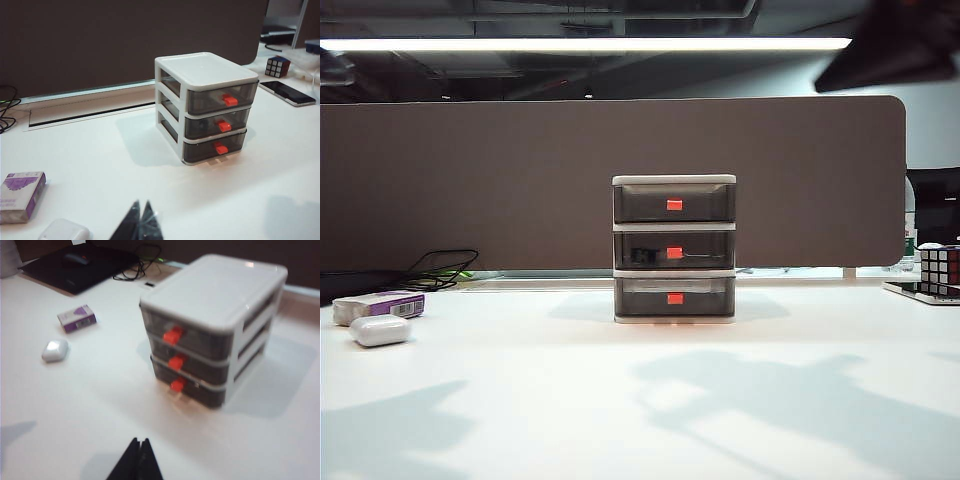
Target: Open the second layer of the drawer on the table, pick up the transparent tape on the table and put it in, and finally close the drawer.
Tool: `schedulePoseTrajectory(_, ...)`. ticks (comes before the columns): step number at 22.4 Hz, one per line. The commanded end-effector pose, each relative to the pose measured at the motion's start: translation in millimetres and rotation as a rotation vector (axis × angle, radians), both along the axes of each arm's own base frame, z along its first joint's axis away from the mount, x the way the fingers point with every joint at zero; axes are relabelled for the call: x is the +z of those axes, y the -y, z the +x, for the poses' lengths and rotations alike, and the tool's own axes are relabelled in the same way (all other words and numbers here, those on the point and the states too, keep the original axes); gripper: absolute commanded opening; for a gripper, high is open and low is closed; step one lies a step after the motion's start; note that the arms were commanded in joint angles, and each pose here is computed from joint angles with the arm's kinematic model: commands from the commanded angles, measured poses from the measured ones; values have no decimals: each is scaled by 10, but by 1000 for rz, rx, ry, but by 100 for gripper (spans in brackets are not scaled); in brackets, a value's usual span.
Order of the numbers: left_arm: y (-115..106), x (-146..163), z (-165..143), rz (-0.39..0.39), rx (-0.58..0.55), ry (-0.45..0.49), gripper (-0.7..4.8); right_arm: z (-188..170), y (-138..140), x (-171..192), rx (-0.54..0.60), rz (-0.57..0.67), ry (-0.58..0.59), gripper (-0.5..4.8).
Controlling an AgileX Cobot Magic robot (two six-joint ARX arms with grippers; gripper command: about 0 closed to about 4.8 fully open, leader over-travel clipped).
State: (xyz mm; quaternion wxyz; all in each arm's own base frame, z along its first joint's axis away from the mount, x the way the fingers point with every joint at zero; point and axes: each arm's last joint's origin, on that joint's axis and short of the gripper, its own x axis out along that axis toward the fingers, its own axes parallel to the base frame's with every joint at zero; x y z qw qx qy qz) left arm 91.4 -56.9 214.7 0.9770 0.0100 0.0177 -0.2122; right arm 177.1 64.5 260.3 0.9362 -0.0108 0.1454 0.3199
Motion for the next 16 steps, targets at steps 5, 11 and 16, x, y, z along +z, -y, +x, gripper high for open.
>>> schedulePoseTrajectory(5,-77,-237,-115,-77,-6,-17,-5,-388,144,-398,-117,69,8,-5)
schedulePoseTrajectory(11,-97,-319,-147,-83,-13,-62,-5,-641,247,-662,-222,145,41,-5)
schedulePoseTrajectory(16,-98,-352,-135,-87,15,-64,-5,-802,328,-835,-322,130,64,-5)
